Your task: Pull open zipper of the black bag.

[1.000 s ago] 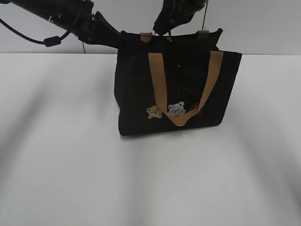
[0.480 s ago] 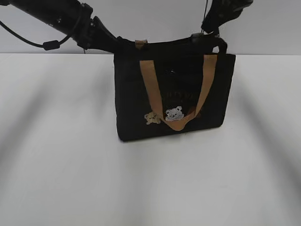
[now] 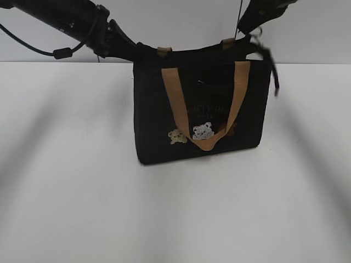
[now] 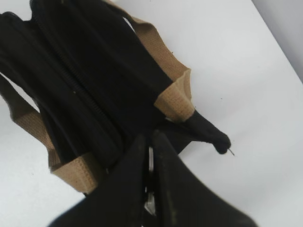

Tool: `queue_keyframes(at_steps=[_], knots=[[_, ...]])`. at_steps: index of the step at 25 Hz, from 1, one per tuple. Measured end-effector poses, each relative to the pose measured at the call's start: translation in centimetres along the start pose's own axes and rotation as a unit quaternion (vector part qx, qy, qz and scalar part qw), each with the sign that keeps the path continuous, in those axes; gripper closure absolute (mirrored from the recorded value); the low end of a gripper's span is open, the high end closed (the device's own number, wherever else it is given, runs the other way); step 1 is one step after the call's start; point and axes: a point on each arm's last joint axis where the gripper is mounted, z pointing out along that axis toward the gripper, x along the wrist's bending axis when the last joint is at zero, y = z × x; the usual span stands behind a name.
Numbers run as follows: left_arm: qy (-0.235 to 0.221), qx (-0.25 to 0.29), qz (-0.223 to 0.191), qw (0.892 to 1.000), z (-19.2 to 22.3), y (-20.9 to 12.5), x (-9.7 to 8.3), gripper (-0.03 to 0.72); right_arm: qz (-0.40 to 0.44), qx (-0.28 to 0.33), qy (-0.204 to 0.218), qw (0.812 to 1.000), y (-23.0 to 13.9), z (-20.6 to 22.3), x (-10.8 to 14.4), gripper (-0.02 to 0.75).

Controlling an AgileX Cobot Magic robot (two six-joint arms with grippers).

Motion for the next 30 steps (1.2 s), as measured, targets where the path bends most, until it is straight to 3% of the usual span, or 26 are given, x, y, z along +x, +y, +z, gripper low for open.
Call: queue_keyframes(at_steps=[3, 6, 9, 14, 18, 24, 27, 30], knots=[[-0.001, -0.001, -0.019, 1.0, 0.2, 0.2, -0.1, 0.573, 0.006, -0.004, 0.003, 1.0, 0.1, 0.0, 0.0, 0.551], [0.006, -0.002, -0.064, 0.998, 0.2, 0.4, -0.1, 0.365, 0.026, -0.005, 0.003, 1.0, 0.1, -0.1, 0.1, 0.363], [0.044, 0.003, -0.102, 0.994, -1.0, 1.2, 0.0, 0.19, 0.042, 0.002, -0.012, 0.999, 0.1, -1.0, 0.2, 0.31], [0.158, 0.029, -0.17, 0.972, -5.0, 3.4, -0.3, 0.155, 0.103, 0.041, -0.086, 0.99, -0.6, -3.7, -0.2, 0.296], [0.252, 0.068, -0.247, 0.933, -8.6, 4.2, -0.9, 0.174, 0.205, 0.068, -0.163, 0.963, -2.4, -5.8, -1.6, 0.295], [0.363, 0.166, -0.328, 0.856, -13.5, 3.8, -2.7, 0.209, 0.288, 0.045, -0.229, 0.929, -4.3, -10.8, -2.5, 0.295], [0.374, 0.208, -0.353, 0.833, -15.5, 3.4, -3.8, 0.211, 0.296, 0.026, -0.247, 0.923, -4.6, -13.4, -1.6, 0.295], [0.383, 0.206, -0.371, 0.82, -17.5, 3.5, -4.7, 0.214, 0.296, 0.022, -0.249, 0.922, -5.2, -15.2, 0.7, 0.295]])
